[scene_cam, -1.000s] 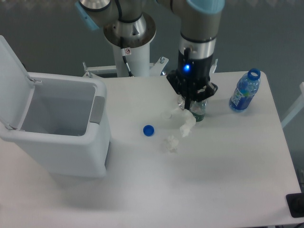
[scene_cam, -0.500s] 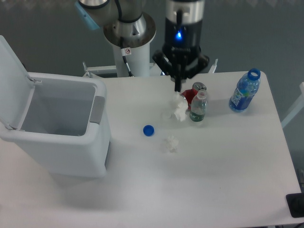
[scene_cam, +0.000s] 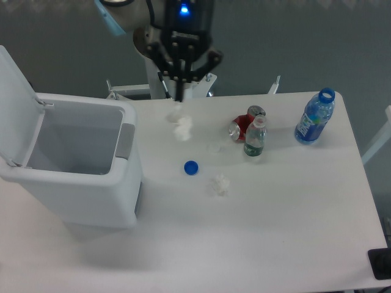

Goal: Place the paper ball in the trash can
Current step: 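Lift the paper ball and carry it over the open trash can, then lower the paper ball into the trash can and open the gripper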

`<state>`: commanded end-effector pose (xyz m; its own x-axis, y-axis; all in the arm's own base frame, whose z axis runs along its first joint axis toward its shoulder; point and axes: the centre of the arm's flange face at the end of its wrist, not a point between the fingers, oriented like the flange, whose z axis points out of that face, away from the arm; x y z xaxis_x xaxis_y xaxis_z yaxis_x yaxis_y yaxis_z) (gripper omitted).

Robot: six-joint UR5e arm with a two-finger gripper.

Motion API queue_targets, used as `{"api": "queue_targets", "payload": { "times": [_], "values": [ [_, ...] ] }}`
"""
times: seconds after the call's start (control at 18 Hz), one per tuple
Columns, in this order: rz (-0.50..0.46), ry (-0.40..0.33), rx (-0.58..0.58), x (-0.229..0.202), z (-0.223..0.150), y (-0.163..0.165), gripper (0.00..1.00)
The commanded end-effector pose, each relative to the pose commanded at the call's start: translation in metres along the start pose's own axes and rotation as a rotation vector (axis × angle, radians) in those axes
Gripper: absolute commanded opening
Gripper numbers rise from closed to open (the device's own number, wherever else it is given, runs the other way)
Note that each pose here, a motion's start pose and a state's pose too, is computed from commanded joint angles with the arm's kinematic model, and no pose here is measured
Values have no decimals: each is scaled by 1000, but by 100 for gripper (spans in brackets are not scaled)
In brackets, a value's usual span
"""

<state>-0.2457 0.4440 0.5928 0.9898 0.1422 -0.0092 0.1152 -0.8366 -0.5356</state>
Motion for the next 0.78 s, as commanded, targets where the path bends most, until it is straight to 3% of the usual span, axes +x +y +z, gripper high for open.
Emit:
{"api": "queue_targets", "payload": {
  "times": [0.39, 0.78],
  "values": [
    [99, 62, 1, 58, 11, -15, 0],
    [162, 134, -38, 102, 38, -10, 0]
  ]
}}
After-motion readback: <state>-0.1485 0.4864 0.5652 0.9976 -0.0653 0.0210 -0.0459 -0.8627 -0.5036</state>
